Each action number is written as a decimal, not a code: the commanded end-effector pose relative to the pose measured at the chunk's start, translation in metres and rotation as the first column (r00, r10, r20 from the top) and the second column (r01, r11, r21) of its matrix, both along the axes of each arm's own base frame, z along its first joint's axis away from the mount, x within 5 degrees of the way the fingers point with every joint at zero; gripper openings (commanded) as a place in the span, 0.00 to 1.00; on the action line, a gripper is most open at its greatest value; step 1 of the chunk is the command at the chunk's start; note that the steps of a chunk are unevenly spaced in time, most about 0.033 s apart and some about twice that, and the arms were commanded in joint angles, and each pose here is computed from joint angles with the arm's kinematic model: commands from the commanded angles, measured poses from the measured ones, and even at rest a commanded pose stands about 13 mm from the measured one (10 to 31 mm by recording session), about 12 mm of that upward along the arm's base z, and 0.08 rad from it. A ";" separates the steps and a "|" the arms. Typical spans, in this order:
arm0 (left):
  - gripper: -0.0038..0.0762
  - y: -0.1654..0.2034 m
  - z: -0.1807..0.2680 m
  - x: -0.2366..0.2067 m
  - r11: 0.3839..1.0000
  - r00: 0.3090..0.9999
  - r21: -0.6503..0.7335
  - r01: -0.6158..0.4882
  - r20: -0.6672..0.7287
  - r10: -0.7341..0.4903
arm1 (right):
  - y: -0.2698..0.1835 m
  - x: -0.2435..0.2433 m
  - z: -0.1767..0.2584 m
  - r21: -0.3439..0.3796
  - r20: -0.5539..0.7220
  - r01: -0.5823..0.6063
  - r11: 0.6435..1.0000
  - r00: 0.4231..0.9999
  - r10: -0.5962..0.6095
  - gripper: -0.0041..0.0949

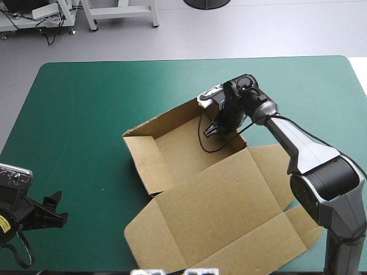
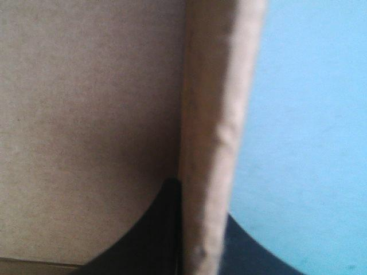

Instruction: Fold the box

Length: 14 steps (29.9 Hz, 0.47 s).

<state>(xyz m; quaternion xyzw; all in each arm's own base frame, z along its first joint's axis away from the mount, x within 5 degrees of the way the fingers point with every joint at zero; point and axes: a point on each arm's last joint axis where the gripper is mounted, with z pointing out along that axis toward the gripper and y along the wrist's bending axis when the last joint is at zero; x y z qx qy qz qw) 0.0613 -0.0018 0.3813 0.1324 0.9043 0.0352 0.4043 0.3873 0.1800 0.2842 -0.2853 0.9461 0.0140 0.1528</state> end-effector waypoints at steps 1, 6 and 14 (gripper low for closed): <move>0.66 0.002 0.003 -0.002 1.000 1.000 0.003 -0.021 -0.022 0.021 | -0.052 0.016 0.052 -0.009 0.178 0.075 0.997 0.981 -0.072 0.02; 0.66 0.002 0.003 -0.002 1.000 1.000 0.004 -0.022 -0.022 0.022 | -0.146 0.044 0.075 0.117 0.274 0.260 0.958 0.919 -0.283 0.02; 0.66 0.004 0.003 -0.002 0.999 0.999 0.024 -0.029 -0.015 0.029 | -0.307 0.044 0.053 0.303 0.170 0.558 0.772 0.766 -0.620 0.02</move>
